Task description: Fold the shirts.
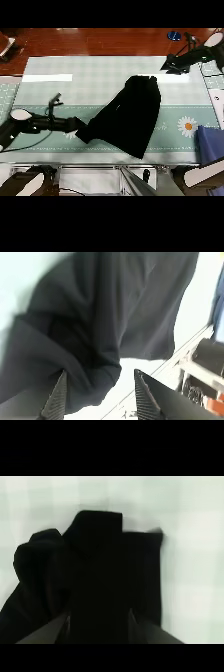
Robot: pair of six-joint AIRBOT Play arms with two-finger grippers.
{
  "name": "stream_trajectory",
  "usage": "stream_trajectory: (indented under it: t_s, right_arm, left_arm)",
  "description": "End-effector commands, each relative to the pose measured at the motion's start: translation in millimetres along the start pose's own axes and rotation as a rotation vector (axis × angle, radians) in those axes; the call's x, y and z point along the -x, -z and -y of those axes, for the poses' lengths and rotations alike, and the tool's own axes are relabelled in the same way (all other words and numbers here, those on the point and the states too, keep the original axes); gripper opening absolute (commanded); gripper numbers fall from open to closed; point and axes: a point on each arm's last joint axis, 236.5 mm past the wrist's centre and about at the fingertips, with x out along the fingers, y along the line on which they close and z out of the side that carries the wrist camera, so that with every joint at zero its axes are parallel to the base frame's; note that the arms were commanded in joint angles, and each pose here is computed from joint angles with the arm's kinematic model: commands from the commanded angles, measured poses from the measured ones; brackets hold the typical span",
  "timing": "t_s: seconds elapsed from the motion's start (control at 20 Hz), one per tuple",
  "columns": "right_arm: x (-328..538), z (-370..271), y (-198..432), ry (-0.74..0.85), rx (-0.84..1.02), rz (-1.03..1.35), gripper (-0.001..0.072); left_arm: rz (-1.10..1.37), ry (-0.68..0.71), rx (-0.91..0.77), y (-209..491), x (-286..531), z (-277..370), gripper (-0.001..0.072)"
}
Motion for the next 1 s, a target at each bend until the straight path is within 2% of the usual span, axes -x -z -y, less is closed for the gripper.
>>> stream_trajectory:
  t_s: [0.0, 0.1, 0.25, 0.45, 0.6, 0.75, 0.8, 0.9, 0.95]
  right_arm:
    - [69.6, 52.8, 24.7, 0.15, -0.018, -0.029, 0.0414]
    - [104.3, 97.6, 57.4, 0.255, -0.105, -0.008, 0.0411]
    - [77.4, 118.5, 135.9, 0.169, -0.28, 0.018, 0.0408]
    - [16.1, 87.4, 247.6, -0.005, -0.313, -0.132, 0.0408]
    - [-3.8, 69.0, 287.6, -0.071, -0.344, -0.203, 0.0407]
    - [-13.7, 52.3, 315.6, -0.076, -0.279, -0.306, 0.0407]
    - [-15.8, 49.8, 323.7, -0.063, -0.25, -0.337, 0.0407]
    - [-18.8, 43.4, 335.4, -0.045, -0.212, -0.386, 0.0407]
    - [-19.1, 38.2, 341.2, -0.046, -0.193, -0.413, 0.0407]
  left_arm:
    - [0.045, -0.126, -0.026, -33.1, 57.6, -12.5, 0.0501]
    - [0.13, -0.173, 0.002, -52.9, 85.2, -23.0, 0.0501]
    - [-0.009, -0.129, 0.01, -21.4, 61.2, -24.2, 0.0501]
    - [-0.142, -0.117, -0.1, -0.4, 20.0, -26.1, 0.0501]
    - [-0.286, -0.096, -0.096, 21.4, -11.6, -26.6, 0.0501]
    - [-0.418, -0.048, -0.125, 41.6, -31.9, -20.3, 0.049]
    - [-0.443, -0.023, -0.136, 43.7, -35.2, -15.6, 0.0411]
    - [-0.446, -0.011, -0.154, 39.4, -37.7, -13.4, 0.0016]
    - [-0.439, -0.008, -0.178, 35.9, -37.3, -12.0, 0.0023]
